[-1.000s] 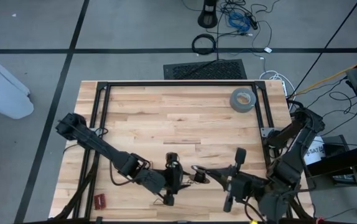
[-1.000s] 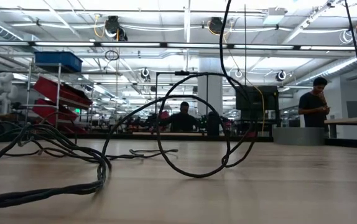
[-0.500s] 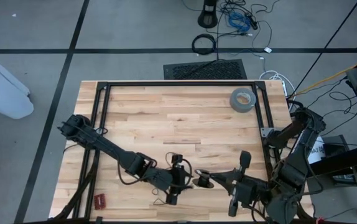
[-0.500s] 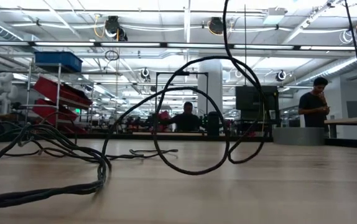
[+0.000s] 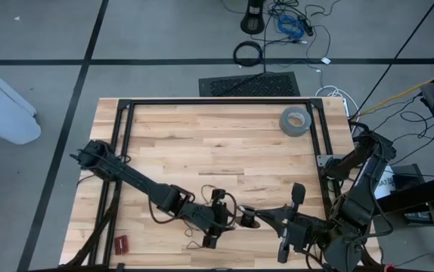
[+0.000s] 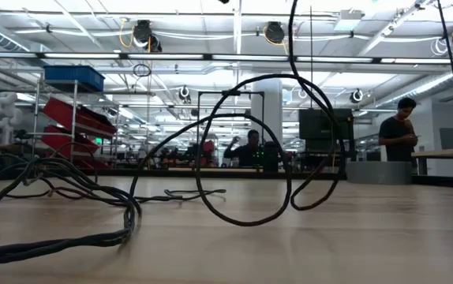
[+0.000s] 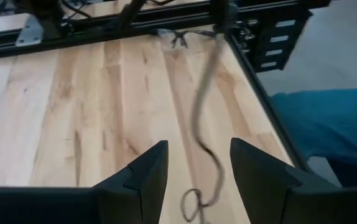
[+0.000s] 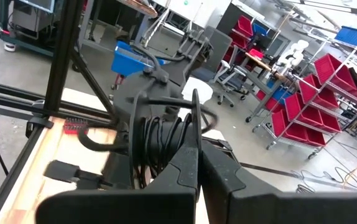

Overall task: Coil cords
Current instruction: Coil the black wire onto the spool

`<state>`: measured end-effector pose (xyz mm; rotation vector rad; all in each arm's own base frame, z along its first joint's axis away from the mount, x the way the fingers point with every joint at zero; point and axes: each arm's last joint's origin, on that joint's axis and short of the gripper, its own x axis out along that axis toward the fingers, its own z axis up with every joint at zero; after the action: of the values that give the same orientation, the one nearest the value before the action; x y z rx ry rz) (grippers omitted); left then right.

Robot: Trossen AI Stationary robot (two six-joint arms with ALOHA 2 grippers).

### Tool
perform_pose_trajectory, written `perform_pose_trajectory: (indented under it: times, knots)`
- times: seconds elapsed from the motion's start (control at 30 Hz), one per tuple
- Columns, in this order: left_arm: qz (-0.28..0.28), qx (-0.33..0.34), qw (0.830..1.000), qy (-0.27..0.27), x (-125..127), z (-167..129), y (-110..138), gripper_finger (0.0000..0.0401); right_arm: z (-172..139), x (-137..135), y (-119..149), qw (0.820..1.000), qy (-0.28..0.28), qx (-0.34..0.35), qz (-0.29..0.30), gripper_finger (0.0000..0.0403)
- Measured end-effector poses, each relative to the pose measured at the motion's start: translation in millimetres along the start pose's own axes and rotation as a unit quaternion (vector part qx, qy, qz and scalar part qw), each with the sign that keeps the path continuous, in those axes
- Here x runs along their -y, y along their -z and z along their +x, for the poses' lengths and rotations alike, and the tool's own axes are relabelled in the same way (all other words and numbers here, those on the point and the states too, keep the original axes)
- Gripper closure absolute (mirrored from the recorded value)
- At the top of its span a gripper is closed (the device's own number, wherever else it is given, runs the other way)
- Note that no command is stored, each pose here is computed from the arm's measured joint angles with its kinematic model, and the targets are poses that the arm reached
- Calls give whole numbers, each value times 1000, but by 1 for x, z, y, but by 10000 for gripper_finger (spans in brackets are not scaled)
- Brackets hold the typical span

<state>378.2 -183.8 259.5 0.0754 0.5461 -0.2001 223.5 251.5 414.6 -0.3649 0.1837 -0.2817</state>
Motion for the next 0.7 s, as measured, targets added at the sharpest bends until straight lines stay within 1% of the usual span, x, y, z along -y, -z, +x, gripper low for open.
perform_pose_trajectory:
  times: [0.3, 0.43, 0.7]
  knots:
    - [-2, 0, 1000, -2, -2, -1, -1, 226, 0, 0, 0, 1000, 0, 0, -2, 403]
    - [-3, 2, 1000, -2, -2, -1, -1, 253, 0, 0, 0, 1000, 0, 0, -2, 403]
    - [-1, 0, 1000, -6, -5, 0, -1, 323, 0, 0, 0, 1000, 0, 0, -2, 403]
